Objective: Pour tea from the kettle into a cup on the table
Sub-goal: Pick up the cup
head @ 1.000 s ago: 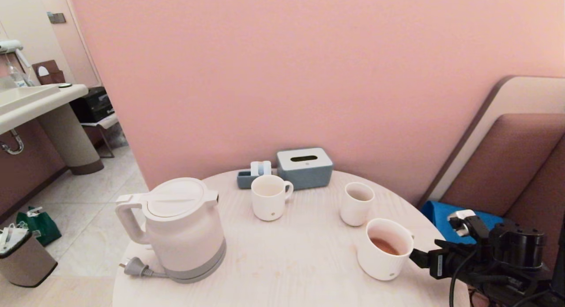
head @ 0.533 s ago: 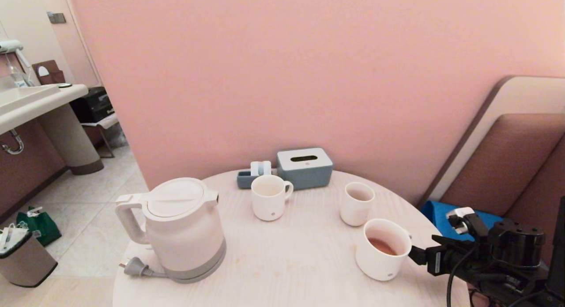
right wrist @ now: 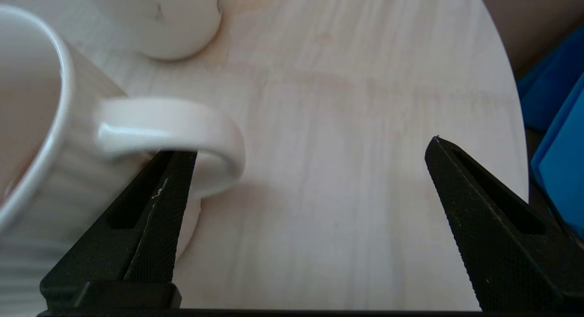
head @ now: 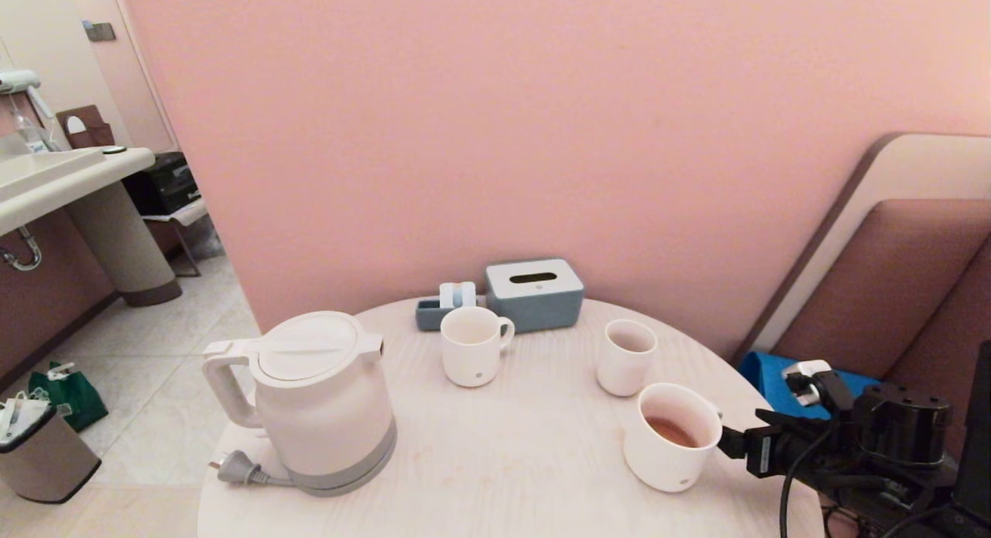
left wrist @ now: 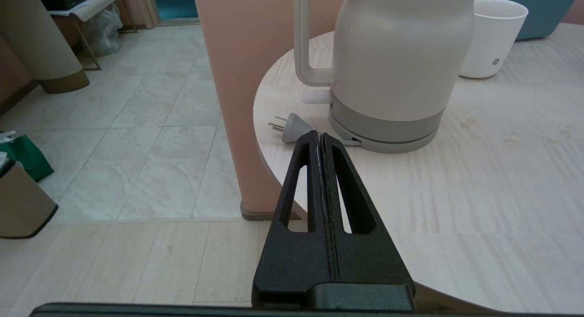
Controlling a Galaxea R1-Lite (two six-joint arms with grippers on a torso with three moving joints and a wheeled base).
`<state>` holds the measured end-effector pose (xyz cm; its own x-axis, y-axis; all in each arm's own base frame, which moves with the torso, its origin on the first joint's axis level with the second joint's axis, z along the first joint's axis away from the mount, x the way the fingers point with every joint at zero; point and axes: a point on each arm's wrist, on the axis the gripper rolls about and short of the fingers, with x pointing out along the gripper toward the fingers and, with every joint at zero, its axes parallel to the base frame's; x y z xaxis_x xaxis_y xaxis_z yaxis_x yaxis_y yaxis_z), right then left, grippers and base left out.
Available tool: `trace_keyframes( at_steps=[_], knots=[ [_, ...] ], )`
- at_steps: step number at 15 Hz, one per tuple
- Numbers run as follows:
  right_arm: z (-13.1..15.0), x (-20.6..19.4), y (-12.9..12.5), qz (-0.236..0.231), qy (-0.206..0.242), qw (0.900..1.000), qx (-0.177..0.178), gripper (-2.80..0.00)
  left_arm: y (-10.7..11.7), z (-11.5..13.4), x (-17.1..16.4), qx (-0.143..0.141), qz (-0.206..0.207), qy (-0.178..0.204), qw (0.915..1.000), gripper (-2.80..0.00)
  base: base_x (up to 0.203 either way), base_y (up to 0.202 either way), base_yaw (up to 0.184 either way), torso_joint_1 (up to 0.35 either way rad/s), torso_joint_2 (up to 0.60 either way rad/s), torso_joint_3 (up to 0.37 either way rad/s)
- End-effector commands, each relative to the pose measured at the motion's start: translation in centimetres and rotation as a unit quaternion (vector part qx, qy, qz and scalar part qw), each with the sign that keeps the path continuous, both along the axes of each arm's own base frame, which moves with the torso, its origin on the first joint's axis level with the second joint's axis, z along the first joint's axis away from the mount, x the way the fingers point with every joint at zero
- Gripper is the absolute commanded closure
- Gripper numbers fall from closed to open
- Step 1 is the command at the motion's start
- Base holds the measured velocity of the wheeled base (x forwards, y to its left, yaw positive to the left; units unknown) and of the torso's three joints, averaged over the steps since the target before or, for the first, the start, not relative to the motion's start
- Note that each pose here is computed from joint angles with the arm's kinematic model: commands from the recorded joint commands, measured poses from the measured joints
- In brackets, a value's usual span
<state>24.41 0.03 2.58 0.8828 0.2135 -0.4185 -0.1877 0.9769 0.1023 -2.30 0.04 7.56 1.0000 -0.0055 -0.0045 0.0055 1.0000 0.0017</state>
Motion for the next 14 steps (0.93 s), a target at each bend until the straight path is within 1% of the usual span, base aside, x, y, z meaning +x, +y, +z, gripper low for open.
trace_keyframes(
  at_steps=[1,14],
  knots=[
    [0.61,0.39,0.03,0.001,-0.028,1.0,0.0,-2.8,0.0,0.0,0.01,0.0,0.0,0.001,1.0,0.0,0.0,0.0,0.0,0.0,0.0,0.0],
    [0.62,1.11,0.29,0.004,-0.036,0.999,0.006,-2.8,0.0,0.0,0.01,0.0,0.0,0.001,1.0,0.0,0.0,0.0,0.0,0.0,0.0,0.0]
  ],
)
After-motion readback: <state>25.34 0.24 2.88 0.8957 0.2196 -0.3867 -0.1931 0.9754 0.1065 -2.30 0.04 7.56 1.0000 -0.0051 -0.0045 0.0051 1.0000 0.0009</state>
